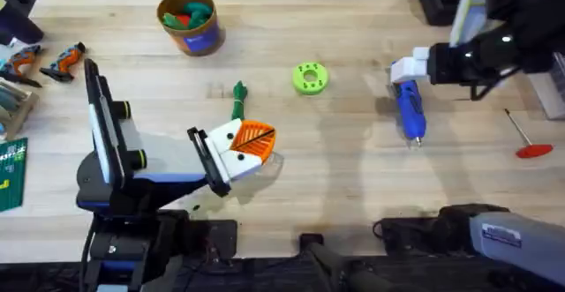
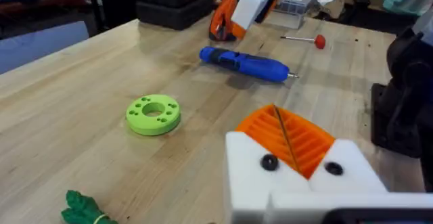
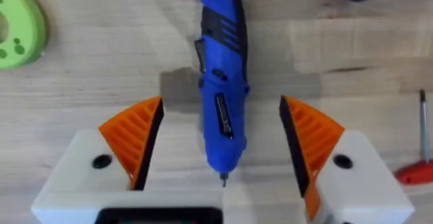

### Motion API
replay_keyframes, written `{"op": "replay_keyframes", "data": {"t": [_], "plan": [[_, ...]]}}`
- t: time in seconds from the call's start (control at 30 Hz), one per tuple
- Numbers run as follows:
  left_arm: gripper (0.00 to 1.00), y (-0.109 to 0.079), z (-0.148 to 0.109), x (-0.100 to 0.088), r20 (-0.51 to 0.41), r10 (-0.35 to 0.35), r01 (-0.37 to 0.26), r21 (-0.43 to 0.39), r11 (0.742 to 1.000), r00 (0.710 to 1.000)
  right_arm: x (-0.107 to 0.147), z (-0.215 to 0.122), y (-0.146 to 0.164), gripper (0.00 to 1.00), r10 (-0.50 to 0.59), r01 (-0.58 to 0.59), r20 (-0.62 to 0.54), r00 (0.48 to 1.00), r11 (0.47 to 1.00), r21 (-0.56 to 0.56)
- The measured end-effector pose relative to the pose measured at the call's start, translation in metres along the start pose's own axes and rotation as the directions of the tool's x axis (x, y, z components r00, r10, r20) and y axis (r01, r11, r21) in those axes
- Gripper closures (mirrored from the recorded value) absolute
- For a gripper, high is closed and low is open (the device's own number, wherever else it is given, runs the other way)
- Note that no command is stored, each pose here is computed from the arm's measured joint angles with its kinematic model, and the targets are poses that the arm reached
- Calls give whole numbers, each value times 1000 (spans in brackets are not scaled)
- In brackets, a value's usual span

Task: Pick up the gripper from the table and insert it into the empty holder that is missing its gripper. Then pick up a screw, insert it into the mounting hole, and use the screwdriver to tighten it. Finally, clean up the table by picking up the vegetable and placing it into the bucket.

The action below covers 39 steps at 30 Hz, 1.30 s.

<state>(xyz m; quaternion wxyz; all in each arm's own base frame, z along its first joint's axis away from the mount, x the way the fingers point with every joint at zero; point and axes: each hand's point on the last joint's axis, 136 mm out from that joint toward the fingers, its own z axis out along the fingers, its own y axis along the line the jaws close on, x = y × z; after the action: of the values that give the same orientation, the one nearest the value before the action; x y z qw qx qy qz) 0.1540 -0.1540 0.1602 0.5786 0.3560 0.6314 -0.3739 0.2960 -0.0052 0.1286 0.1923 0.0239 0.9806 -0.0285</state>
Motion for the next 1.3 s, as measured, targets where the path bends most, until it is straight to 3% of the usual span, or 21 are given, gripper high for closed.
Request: {"op": "replay_keyframes", "data": {"t": [0.43, 0.67, 1.03, 1.3], "plan": [[985, 0, 0, 0, 0, 0, 0, 0, 1000, 1000, -5, 65, 4, 11, -102, 103, -96, 990, 995, -3], [985, 0, 0, 0, 0, 0, 0, 0, 1000, 1000, 13, 92, 5, 10, -119, 120, -213, 970, 993, -11], [985, 0, 0, 0, 0, 0, 0, 0, 1000, 1000, 1, 98, 3, 12, -115, 114, -206, 972, 993, -19], [985, 0, 0, 0, 0, 0, 0, 0, 1000, 1000, 0, 99, -8, 143, -81, 82, -207, 975, 997, -5]]}}
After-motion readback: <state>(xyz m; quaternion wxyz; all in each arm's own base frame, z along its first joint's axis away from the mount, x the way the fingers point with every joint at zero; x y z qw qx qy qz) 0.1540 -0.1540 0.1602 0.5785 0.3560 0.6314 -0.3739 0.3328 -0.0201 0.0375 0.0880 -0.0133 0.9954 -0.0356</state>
